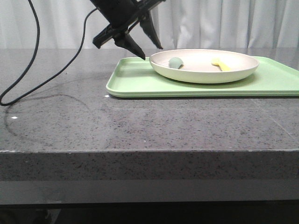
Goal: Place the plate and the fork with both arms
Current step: 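Lower the plate onto the tray, open the left gripper, withdraw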
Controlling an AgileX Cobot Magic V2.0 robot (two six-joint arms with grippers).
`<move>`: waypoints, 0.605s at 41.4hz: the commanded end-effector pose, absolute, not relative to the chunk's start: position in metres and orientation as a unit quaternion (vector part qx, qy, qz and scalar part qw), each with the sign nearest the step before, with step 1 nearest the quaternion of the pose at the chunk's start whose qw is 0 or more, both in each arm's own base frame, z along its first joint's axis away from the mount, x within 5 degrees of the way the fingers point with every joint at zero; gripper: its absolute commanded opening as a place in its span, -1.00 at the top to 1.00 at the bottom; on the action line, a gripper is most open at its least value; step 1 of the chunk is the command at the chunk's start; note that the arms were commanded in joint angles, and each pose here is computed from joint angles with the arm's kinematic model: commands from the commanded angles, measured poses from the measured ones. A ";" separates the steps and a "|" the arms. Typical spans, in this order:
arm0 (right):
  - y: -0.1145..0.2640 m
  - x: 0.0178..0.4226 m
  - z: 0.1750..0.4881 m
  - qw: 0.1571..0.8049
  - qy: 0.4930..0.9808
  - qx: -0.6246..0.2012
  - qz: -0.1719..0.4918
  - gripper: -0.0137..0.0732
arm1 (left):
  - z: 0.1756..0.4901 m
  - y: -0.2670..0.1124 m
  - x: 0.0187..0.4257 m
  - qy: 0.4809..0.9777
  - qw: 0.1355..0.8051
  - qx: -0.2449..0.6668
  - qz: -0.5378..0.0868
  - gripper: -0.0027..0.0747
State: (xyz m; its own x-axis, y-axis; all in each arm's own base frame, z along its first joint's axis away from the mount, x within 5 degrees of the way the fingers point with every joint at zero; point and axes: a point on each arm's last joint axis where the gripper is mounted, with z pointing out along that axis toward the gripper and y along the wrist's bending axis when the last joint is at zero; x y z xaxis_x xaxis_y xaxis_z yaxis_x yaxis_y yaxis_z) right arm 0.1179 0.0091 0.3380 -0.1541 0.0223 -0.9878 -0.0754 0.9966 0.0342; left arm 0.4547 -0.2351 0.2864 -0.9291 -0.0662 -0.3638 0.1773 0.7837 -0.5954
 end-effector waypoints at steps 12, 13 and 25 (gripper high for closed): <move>0.008 0.119 0.357 0.692 0.721 -0.016 0.036 -0.70 | 0.387 -0.203 0.432 0.899 0.249 0.097 -0.348 -0.06; 0.008 0.119 0.357 0.692 0.721 -0.016 0.036 -0.70 | 0.388 -0.203 0.431 0.898 0.252 0.099 -0.347 -0.02; 0.008 0.119 0.357 0.692 0.721 -0.016 0.036 -0.70 | 0.394 -0.202 0.428 0.893 0.265 0.119 -0.343 0.97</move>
